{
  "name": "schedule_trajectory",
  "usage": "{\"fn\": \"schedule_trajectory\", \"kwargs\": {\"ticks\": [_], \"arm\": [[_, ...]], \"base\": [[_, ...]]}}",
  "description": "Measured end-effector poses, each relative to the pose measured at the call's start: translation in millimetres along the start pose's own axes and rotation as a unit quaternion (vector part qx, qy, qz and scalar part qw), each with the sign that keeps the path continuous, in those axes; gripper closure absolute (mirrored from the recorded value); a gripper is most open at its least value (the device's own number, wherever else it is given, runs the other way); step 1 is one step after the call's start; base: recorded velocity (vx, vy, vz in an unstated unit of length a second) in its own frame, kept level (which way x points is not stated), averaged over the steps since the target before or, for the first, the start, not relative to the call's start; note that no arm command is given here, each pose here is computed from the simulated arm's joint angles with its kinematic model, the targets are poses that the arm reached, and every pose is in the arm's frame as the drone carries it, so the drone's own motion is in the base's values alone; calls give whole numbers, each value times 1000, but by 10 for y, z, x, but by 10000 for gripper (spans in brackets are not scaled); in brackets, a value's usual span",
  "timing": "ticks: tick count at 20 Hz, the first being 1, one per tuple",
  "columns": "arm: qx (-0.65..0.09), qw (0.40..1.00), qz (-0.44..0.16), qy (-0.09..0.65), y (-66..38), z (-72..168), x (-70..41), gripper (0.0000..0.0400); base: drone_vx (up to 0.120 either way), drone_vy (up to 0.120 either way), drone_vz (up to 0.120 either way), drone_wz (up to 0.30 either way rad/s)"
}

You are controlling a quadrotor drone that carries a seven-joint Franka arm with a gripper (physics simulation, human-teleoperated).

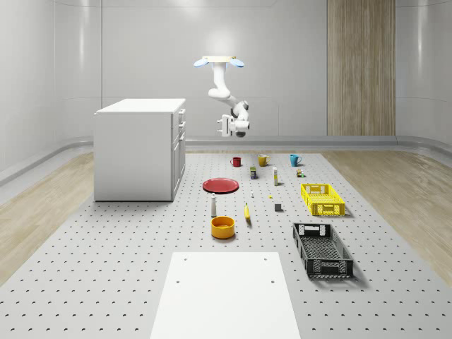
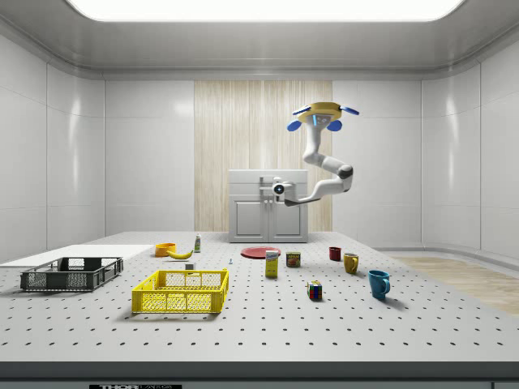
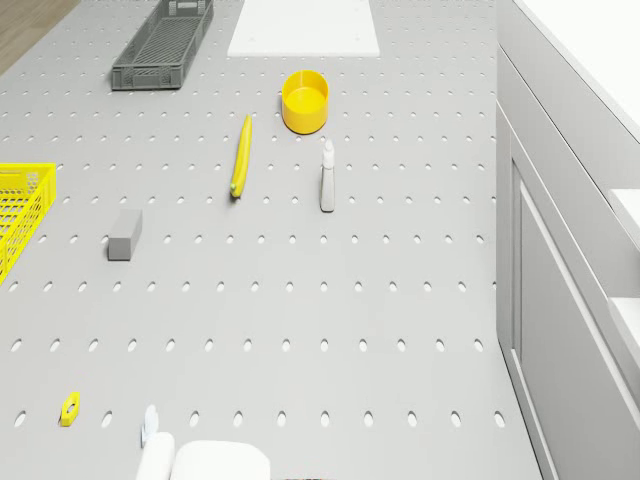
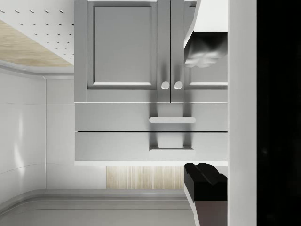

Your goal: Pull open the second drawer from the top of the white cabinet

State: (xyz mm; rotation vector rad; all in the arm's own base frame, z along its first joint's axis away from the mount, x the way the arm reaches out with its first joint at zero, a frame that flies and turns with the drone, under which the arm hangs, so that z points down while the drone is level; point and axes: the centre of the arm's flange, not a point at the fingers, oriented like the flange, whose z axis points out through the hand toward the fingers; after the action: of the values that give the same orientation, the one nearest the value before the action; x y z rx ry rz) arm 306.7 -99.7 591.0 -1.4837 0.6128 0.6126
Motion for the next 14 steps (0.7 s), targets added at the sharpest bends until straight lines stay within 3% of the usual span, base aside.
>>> {"fn": "schedule_trajectory", "kwargs": {"ticks": [6, 14], "arm": [[0, 1000, 0, 0, 0, 0, 0, 100], [0, 1000, 0, 0, 0, 221, -1, 100]], "base": [[113, 0, 0, 0], [0, 0, 0, 0]]}}
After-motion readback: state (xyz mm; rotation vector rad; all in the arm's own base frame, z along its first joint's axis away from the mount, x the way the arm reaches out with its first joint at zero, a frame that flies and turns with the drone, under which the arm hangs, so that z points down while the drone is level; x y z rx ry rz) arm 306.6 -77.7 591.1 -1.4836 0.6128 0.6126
